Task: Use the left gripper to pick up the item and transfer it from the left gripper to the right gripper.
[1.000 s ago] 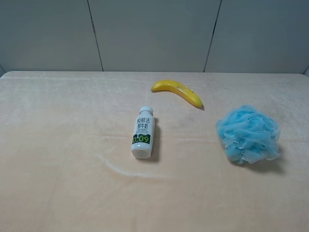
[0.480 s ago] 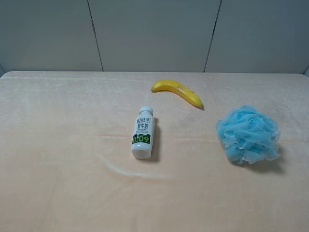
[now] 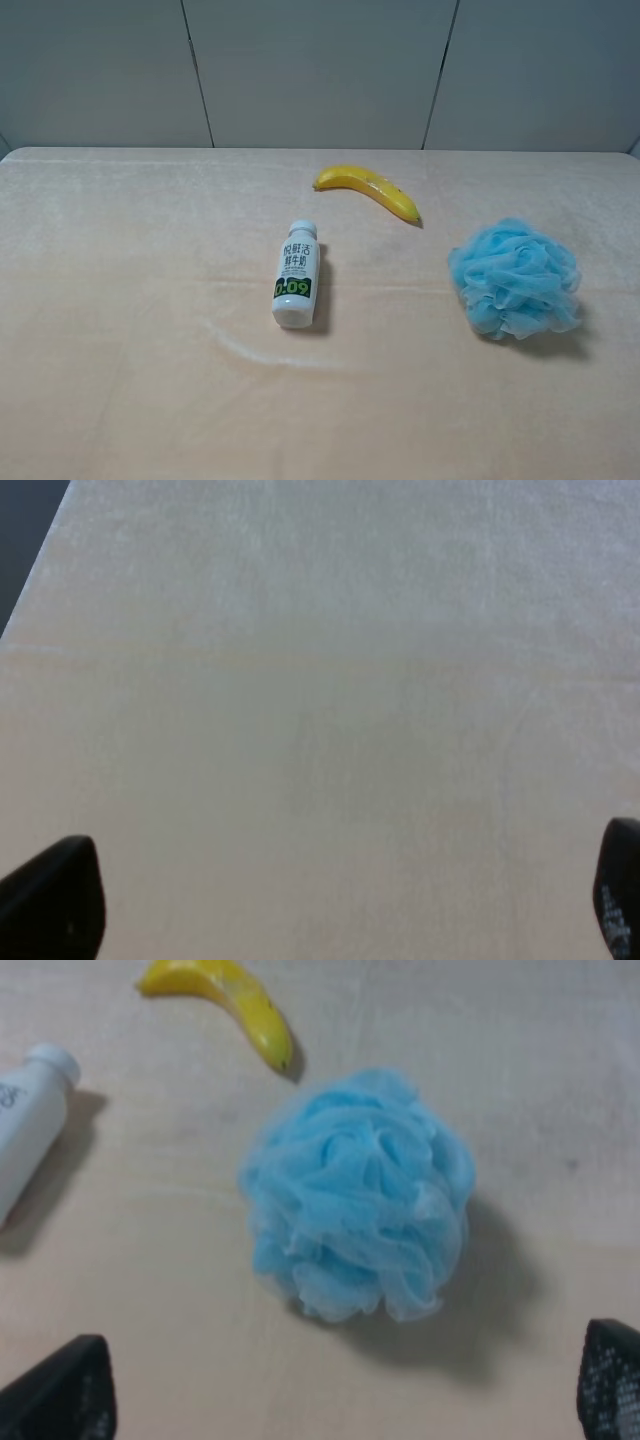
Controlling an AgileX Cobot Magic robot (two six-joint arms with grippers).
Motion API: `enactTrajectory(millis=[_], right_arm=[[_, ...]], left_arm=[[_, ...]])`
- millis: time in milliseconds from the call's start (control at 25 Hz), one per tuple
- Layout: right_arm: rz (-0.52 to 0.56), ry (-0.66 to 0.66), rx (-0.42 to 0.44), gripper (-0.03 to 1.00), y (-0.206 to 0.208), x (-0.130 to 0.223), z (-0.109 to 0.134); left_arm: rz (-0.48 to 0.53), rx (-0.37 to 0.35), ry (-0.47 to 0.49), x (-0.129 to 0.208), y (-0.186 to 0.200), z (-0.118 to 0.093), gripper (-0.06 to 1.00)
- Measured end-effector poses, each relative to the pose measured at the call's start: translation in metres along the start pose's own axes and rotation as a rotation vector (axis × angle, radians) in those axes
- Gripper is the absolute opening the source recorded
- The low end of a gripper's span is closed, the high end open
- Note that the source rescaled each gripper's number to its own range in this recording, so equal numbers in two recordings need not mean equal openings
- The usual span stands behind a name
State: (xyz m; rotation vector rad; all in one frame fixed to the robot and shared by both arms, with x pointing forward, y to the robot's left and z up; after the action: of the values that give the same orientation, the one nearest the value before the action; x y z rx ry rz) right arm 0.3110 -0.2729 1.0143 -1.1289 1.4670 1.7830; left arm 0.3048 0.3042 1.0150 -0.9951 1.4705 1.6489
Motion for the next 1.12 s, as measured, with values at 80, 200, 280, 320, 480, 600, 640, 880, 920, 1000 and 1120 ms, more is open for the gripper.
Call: enactTrajectory(millis=[80, 200, 280, 320, 480, 600, 640, 880, 920, 1000, 1120], right_arm=[[-0.004, 0.001, 0.001, 1.0, 0.0, 0.0, 0.0], [-0.004, 0.001, 0.001, 1.0, 0.0, 0.001, 0.0], [-0.007, 0.001, 0.001, 1.0, 0.0, 0.0, 0.0], [-0.008, 0.001, 0.001, 1.0, 0.0, 0.0, 0.0], [-0.011, 0.001, 0.001, 1.0, 0.0, 0.0, 0.0], [-0.034, -0.005, 0.013, 1.0, 0.003, -0.001, -0.001], [-0.052, -0.009, 0.022, 1.0, 0.005, -0.002, -0.002], [-0.085, -0.058, 0.113, 1.0, 0.009, -0.002, -0.008], [-0.086, -0.066, 0.127, 1.0, 0.009, -0.002, -0.009], [-0.087, -0.074, 0.139, 1.0, 0.009, -0.002, -0.01], [-0.087, -0.076, 0.139, 1.0, 0.009, -0.002, -0.01]], left_arm=[[0.0, 0.0, 0.0, 0.0, 0.0, 0.0, 0.97], [0.0, 0.0, 0.0, 0.0, 0.0, 0.0, 0.97], [0.0, 0.0, 0.0, 0.0, 0.0, 0.0, 0.97], [0.0, 0.0, 0.0, 0.0, 0.0, 0.0, 0.97], [0.0, 0.0, 0.0, 0.0, 0.0, 0.0, 0.97], [0.0, 0.0, 0.0, 0.0, 0.0, 0.0, 0.97], [0.0, 0.0, 0.0, 0.0, 0.0, 0.0, 0.97], [0.0, -0.001, 0.0, 0.0, 0.0, 0.0, 0.97], [0.0, -0.001, 0.0, 0.0, 0.0, 0.0, 0.97], [0.0, -0.001, 0.0, 0.0, 0.0, 0.0, 0.97], [0.0, -0.001, 0.0, 0.0, 0.0, 0.0, 0.97]])
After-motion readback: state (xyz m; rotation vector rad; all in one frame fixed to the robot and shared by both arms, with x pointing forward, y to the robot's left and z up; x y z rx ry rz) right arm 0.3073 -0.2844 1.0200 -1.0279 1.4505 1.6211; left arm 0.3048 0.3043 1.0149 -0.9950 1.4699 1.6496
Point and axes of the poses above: a point on each arm's last joint axis where the gripper is mounted, y pointing back along that axis away from the gripper, z along the wrist's bending axis when the last joint is at zero, x = y × z, the point moved 8 cm from there along -y, pointing out along that axis toward the gripper, and after that the axes turned 1 degree about -y, right-handed, at the moved point
